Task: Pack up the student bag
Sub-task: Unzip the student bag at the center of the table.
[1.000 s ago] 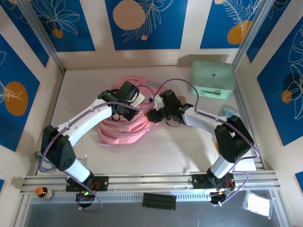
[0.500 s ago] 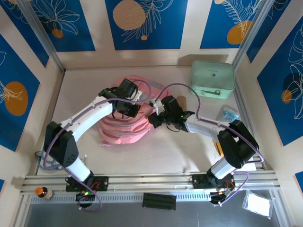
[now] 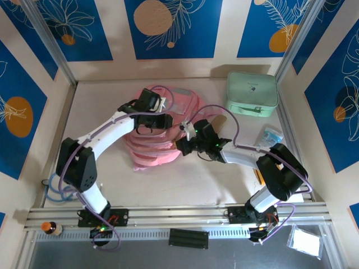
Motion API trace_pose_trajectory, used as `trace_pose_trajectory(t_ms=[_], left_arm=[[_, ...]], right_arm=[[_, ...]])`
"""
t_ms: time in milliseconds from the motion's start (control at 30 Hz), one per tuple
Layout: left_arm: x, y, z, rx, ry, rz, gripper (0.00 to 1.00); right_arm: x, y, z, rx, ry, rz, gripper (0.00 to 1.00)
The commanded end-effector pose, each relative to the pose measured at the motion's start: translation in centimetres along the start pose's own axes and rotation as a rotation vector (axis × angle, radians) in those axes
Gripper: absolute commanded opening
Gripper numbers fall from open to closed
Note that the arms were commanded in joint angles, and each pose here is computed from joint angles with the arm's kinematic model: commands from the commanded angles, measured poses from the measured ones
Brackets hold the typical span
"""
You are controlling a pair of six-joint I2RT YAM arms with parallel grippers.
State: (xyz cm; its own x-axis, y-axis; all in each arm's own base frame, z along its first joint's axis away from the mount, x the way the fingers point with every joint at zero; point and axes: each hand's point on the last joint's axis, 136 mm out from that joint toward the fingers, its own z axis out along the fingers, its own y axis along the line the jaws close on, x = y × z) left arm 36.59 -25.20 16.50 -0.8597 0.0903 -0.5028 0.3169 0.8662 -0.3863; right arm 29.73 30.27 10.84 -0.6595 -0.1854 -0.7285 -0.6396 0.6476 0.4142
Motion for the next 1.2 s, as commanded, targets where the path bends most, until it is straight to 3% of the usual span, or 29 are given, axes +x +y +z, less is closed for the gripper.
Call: trace_pose_trajectory(t_ms=[0, 133, 300, 600, 800, 1033, 1167], left_arm=[[-1.4, 0.6, -3.2, 0.040, -0.126, 0.052, 0.58], [0.4, 2.3, -4.6, -0.052, -0.159, 0.217, 0.72], [1.5, 3.6, -4.4, -0.111, -0.170, 0.360, 0.80], [0.3, 0.0, -1.3, 0.008, -0.193, 0.607, 0.86], [0.3, -0.5, 2.1, -0.003, -0.117, 0.795, 0.81], [1.0, 1.0, 3.5, -0.059, -0.033, 0.913, 0.72], [0.9, 1.6, 3.6, -0.095, -0.018, 0.920, 0.49]], right_arm=[[-3.2, -1.0, -1.4, -0.031, -0.099, 0.046, 0.00], [-4.6, -3.3, -1.9, -0.038, -0.113, 0.110, 0.00], [-6.0, -5.0, -2.0, -0.032, -0.103, 0.133, 0.00], [-6.8, -5.7, -1.4, -0.069, -0.084, 0.163, 0.00], [-6.9, -5.7, -1.2, -0.079, -0.081, 0.177, 0.00], [-6.9, -5.7, -1.4, -0.078, -0.082, 0.175, 0.00], [-6.7, -5.8, -1.3, -0.076, -0.076, 0.169, 0.00]])
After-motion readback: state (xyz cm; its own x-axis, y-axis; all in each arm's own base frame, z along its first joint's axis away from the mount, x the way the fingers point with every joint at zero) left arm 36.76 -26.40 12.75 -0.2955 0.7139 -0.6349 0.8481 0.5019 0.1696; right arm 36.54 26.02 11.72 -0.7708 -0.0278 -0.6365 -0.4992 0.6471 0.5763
